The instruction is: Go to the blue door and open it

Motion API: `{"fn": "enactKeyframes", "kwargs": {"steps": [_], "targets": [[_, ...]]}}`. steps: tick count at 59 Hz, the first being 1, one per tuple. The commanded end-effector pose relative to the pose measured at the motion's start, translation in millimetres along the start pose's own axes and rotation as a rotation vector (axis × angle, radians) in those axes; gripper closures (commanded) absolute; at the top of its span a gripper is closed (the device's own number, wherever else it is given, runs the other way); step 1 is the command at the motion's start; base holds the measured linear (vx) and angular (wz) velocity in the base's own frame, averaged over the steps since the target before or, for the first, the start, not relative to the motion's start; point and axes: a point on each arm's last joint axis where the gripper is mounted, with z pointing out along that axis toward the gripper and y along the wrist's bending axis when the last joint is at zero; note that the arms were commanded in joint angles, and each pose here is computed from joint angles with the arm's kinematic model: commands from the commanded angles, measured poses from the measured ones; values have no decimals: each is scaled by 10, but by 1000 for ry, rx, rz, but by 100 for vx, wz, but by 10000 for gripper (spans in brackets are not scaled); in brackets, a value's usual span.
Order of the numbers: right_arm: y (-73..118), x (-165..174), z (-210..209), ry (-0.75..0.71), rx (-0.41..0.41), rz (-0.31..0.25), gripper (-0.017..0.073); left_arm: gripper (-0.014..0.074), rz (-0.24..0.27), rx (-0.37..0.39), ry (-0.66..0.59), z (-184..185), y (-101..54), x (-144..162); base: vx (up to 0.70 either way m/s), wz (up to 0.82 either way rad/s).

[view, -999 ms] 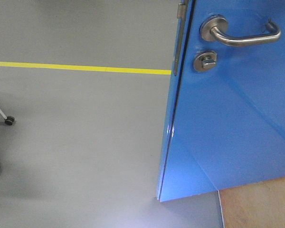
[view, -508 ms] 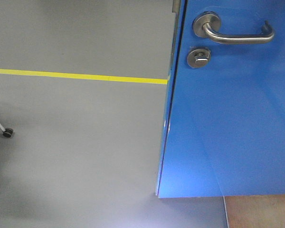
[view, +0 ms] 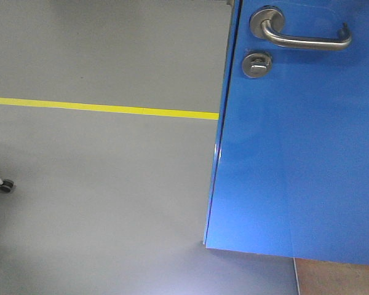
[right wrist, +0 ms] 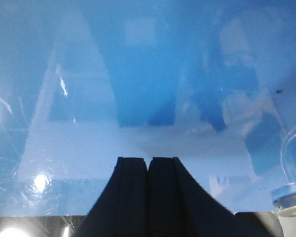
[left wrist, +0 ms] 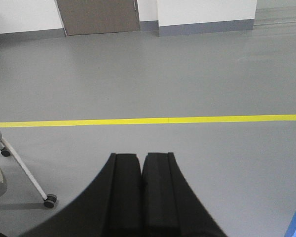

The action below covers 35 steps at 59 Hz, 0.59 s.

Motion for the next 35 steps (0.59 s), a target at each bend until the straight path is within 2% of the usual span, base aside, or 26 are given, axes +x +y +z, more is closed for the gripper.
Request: {"fn": "enactKeyframes", "kwargs": {"steps": [1, 35], "targets": [[224, 44, -108, -20, -84, -15, 557, 524, -7, 1, -91, -12, 0, -73, 14, -3], [224, 44, -108, -20, -84, -15, 557, 524, -7, 1, -91, -12, 0, -73, 8, -2]]}}
